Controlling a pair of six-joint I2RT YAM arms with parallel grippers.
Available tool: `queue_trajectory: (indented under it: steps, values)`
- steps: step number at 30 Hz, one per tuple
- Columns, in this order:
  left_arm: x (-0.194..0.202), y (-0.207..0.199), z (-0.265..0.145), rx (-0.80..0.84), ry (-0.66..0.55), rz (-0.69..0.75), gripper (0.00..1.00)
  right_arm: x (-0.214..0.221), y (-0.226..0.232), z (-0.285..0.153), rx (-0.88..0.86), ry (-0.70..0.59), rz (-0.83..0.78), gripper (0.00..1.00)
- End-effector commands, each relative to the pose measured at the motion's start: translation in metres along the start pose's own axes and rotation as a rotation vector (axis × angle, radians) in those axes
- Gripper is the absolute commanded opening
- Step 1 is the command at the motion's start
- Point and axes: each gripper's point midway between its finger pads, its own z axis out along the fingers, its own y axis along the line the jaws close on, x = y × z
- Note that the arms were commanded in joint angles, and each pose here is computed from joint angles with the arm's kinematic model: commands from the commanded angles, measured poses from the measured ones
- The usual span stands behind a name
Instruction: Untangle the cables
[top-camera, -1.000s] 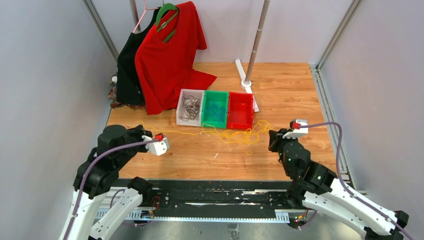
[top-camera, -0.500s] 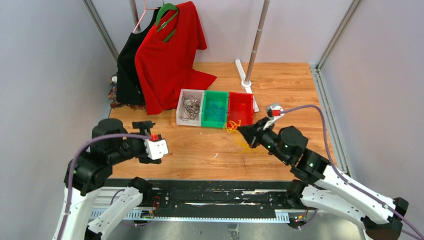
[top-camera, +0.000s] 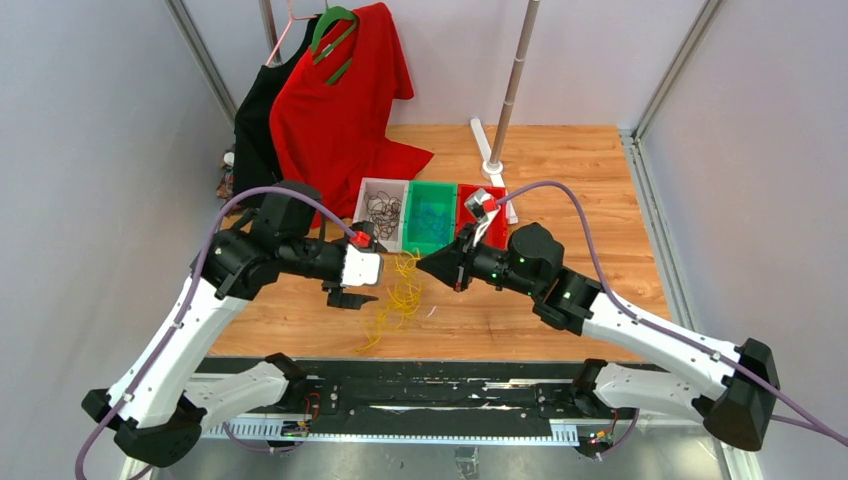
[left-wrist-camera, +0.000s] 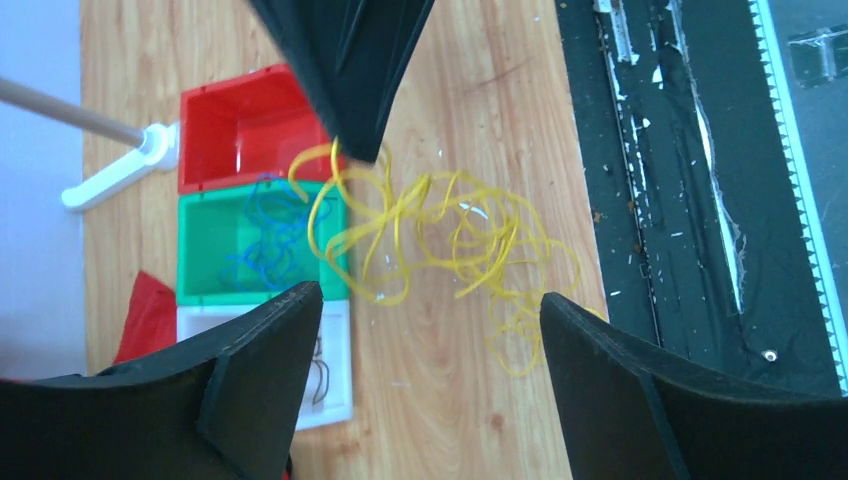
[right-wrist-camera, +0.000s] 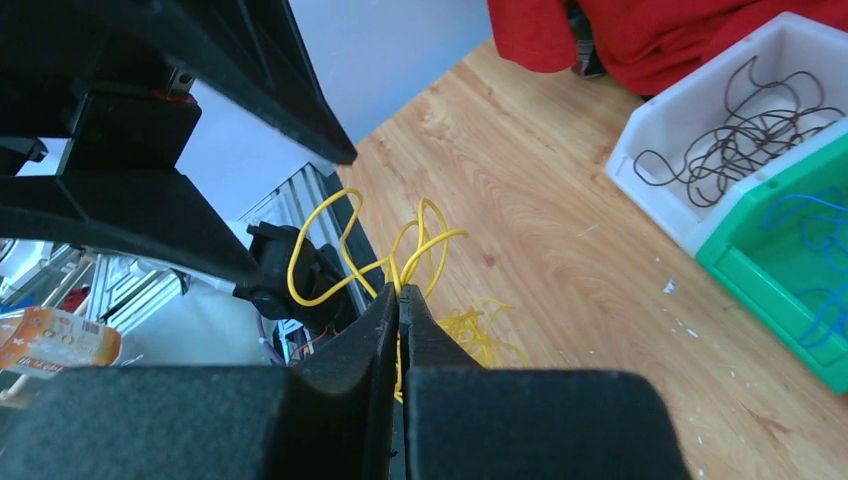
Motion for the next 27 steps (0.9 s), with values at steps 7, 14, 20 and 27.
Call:
queue_trajectory:
  steps: [7, 14, 20, 27]
  values:
    - [-0.022, 0.009, 0.007, 0.016, -0.049, 0.127, 0.72, -0.014, 0.027, 0.021, -0.134, -0.019, -0.021, 0.01]
    - [-0.006, 0.008, 0.019, 0.036, 0.003, 0.137, 0.33, -0.015, 0.028, 0.027, -0.141, -0.008, -0.017, 0.01]
    - [0.002, 0.036, 0.018, -0.131, 0.041, 0.204, 0.15, -0.011, 0.025, 0.025, -0.129, -0.011, -0.013, 0.01]
    - [-0.005, 0.035, 0.011, -0.193, 0.015, 0.271, 0.01, -0.008, 0.012, 0.023, -0.064, -0.012, -0.01, 0.04]
